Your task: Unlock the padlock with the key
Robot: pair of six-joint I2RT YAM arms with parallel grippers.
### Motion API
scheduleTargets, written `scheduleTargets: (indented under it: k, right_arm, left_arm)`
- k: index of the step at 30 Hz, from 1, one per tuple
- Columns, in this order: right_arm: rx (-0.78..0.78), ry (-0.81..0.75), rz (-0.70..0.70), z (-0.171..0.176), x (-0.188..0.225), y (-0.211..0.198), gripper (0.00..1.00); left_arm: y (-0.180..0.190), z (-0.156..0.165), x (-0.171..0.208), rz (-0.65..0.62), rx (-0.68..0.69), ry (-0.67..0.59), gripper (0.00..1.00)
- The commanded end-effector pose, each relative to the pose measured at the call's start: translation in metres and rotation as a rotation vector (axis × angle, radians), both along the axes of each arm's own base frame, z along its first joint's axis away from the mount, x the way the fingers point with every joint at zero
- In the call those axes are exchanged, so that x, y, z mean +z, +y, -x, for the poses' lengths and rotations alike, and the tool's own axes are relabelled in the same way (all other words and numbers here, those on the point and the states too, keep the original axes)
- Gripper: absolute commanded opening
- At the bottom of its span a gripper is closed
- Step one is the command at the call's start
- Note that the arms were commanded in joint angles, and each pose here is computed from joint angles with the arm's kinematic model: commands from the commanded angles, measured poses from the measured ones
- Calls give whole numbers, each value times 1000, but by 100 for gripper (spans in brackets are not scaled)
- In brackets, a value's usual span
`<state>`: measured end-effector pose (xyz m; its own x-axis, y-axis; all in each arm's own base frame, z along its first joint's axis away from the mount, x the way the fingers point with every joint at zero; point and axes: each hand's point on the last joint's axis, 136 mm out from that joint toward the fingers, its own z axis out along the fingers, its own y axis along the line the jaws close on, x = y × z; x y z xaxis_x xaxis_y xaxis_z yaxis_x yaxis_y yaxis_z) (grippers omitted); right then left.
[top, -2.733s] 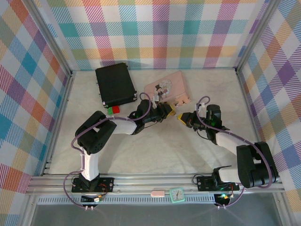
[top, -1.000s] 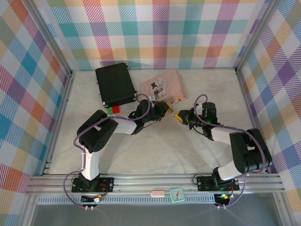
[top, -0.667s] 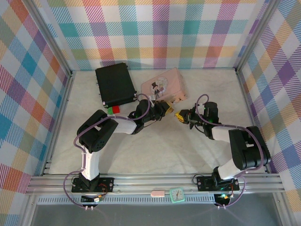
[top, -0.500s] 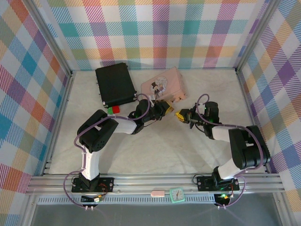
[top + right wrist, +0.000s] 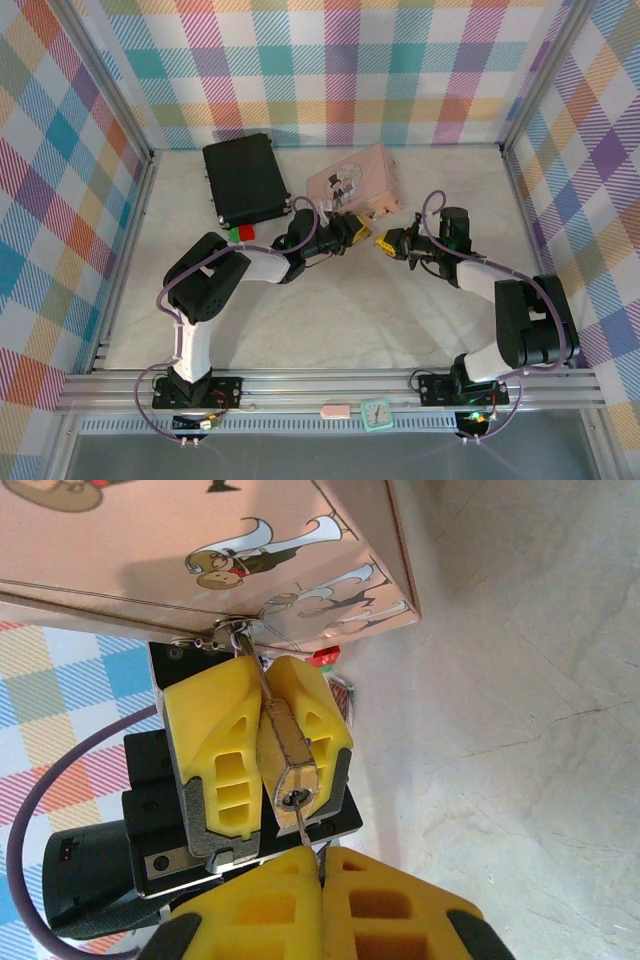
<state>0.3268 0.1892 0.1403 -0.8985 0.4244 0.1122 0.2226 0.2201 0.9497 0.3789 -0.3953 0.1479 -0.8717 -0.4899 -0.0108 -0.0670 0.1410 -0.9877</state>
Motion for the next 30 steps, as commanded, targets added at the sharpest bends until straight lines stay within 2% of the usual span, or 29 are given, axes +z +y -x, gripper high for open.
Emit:
scheduleTargets:
  k: [1,11,15,30]
  right_arm:
    - [-18,-95,12,-20,10,1,0]
    - [-168,-140,107,-29,5,-13,0]
    - [-165,-152,122,-29,8,-1,0]
    - [-255,-115,150,-11,7,0,0]
  left_arm:
    - [-37,48,73,193,-249,-143,0]
    - [-40,50,79,195,-250,-147,0]
    - [-43,49,83,202,-247,-151,0]
    - [-35,34,67,151,-139,-127,0]
